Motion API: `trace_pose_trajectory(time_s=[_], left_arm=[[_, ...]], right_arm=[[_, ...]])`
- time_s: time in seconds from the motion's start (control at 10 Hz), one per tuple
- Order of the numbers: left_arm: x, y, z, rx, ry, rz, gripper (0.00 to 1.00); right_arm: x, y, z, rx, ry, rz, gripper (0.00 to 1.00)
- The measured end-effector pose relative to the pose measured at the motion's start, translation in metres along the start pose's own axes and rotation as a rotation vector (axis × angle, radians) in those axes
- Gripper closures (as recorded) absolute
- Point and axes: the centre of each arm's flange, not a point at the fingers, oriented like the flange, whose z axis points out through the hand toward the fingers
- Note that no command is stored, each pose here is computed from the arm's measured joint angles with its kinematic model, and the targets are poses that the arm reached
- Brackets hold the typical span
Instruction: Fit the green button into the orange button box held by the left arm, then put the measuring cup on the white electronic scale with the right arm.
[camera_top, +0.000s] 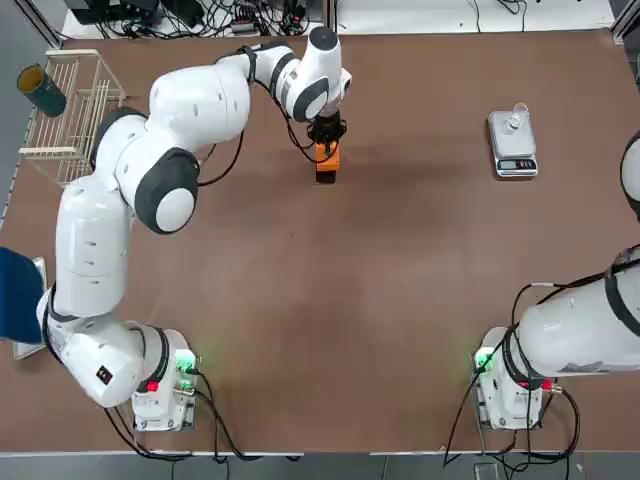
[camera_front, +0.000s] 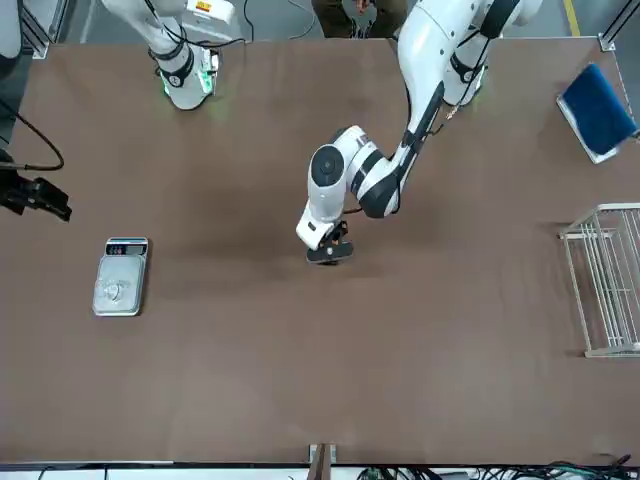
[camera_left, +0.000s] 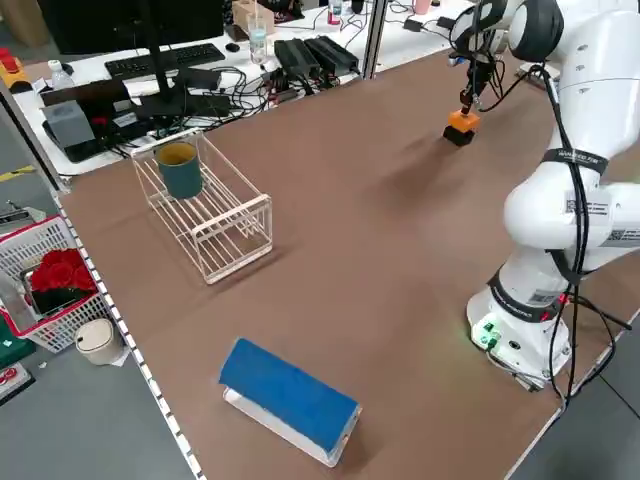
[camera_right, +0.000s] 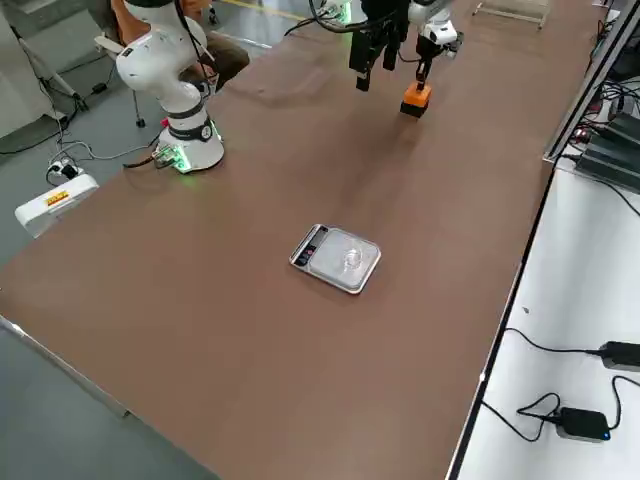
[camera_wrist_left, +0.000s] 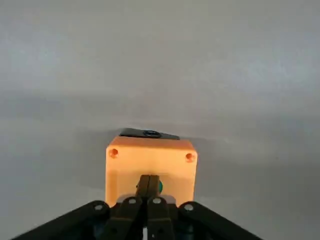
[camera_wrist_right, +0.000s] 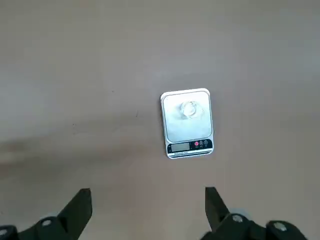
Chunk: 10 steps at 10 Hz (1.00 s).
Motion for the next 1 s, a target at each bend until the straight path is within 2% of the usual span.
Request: trace_pose_trajectory(time_s=[1.0], left_arm=[[-0.0026,-0.0026,0.0078,0.000,-0.002,0.008,0.99]], right_arm=[[0.0014,0.0086,0.0000,0.024,0.005,0.018,0.00]])
